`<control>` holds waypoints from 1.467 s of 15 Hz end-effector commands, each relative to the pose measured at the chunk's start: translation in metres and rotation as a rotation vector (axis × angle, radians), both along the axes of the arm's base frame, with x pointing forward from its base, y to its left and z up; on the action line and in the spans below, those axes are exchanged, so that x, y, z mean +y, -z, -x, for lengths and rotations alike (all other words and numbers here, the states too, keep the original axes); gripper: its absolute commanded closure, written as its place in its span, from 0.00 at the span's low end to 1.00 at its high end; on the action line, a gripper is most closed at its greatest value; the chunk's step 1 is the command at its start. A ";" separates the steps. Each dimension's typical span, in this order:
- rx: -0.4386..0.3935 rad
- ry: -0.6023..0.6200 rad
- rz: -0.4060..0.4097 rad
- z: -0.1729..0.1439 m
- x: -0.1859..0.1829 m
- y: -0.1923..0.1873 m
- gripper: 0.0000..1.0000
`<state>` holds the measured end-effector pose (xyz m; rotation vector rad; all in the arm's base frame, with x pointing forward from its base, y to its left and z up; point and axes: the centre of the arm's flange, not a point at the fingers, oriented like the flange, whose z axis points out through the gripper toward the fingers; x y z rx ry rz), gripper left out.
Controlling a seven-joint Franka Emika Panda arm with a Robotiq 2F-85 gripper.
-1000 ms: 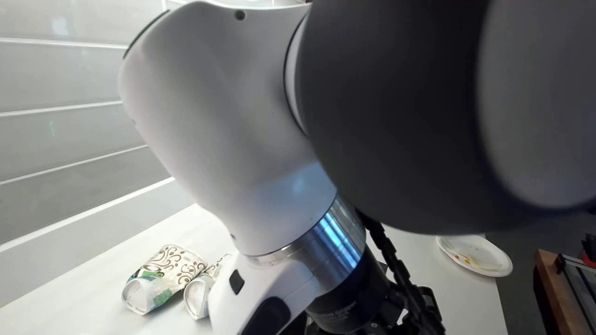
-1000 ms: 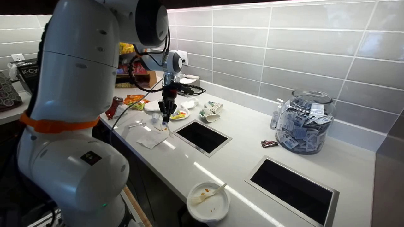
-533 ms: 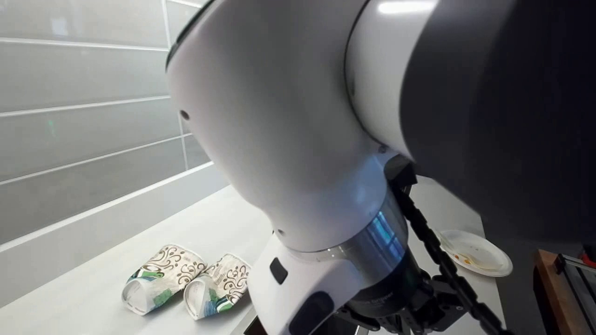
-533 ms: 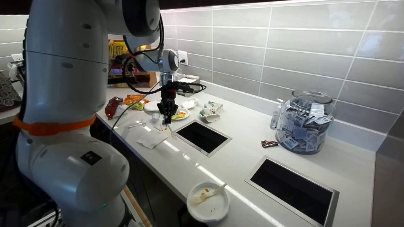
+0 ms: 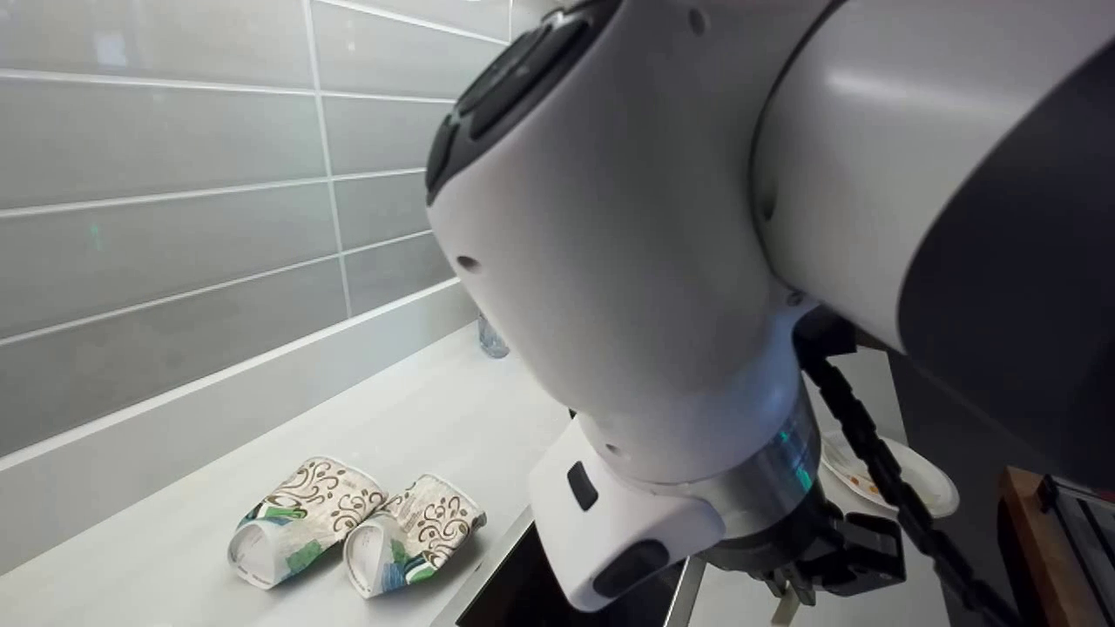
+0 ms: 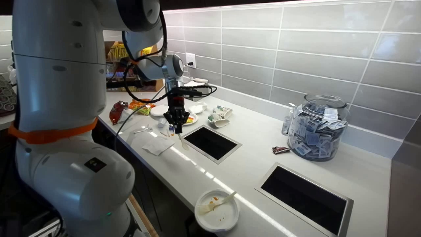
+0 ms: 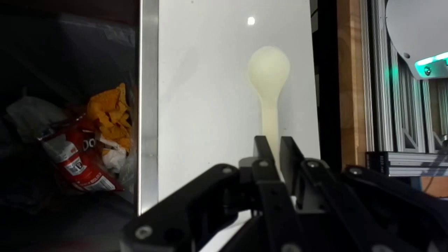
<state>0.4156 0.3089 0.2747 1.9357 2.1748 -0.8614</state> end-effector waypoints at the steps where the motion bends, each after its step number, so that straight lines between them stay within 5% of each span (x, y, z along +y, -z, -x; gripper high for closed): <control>1: -0.088 0.049 0.014 0.013 -0.034 -0.003 0.97; 8: -0.167 0.032 -0.050 0.009 -0.087 0.009 0.97; 22: -0.291 0.042 -0.025 0.033 -0.160 0.045 0.97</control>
